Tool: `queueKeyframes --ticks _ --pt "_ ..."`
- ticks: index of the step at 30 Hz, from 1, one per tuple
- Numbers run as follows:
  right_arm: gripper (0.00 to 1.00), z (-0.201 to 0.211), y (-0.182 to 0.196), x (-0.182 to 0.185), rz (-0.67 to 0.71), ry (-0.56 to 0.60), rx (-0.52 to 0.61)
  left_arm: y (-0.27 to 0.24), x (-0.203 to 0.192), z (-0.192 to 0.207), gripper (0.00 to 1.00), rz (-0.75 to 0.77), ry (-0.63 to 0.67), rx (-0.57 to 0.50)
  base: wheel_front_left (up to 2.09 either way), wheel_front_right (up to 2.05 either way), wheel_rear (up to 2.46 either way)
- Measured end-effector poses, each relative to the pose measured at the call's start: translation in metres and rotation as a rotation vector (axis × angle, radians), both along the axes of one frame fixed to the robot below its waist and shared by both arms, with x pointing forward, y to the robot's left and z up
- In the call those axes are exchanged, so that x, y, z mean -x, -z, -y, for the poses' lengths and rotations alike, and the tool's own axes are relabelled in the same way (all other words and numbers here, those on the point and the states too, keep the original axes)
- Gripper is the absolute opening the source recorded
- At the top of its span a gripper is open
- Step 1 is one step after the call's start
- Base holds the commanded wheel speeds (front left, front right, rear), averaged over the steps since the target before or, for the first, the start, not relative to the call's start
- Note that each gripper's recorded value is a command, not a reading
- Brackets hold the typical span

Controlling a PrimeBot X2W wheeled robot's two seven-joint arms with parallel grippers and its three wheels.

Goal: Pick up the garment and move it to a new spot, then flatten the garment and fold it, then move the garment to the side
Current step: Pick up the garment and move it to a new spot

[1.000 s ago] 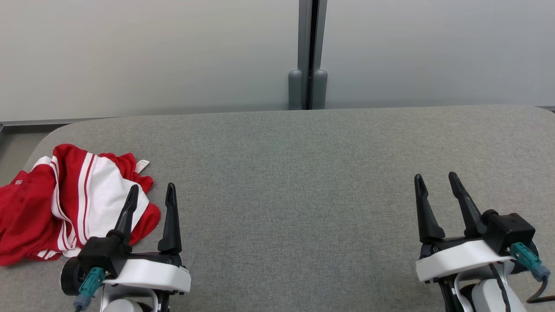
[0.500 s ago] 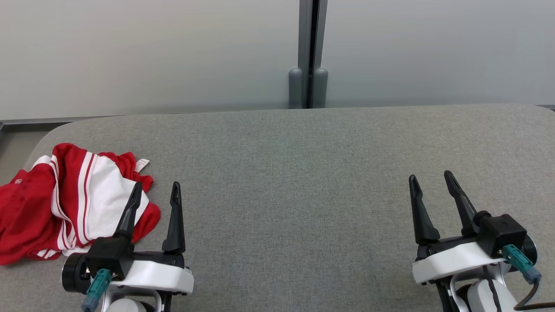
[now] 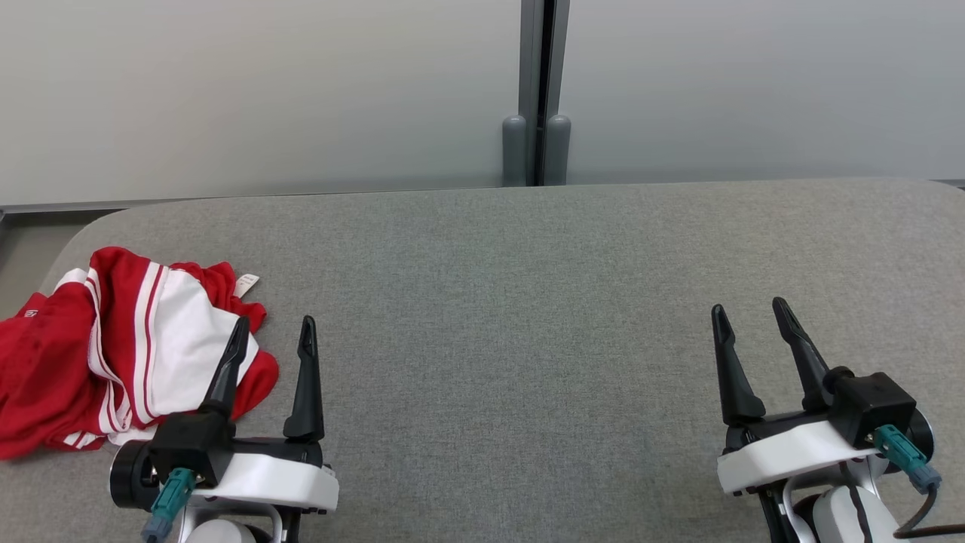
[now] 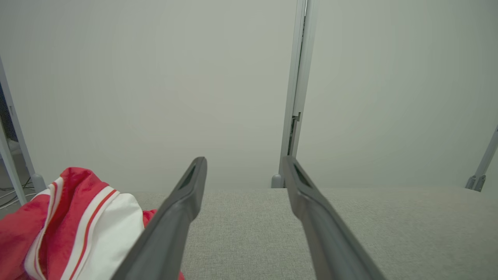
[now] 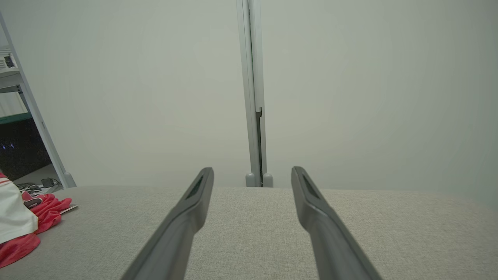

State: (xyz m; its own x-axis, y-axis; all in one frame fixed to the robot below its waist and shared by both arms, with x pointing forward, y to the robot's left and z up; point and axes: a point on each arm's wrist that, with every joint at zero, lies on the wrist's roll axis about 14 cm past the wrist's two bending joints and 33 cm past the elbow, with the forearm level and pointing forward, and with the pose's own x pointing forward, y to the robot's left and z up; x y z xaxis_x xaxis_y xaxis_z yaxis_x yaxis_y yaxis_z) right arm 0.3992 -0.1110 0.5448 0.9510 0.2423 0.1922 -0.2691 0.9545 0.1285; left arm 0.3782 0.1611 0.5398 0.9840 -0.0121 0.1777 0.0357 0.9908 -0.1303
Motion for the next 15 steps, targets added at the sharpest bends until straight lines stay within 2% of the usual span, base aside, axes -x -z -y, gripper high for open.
queueKeyframes --ticks 15 --pt "1.0 -0.014 0.003 -0.007 -0.008 -0.039 0.0 0.007 0.002 -0.014 1.0 -0.023 -0.04 0.017 0.0 0.0 0.0"
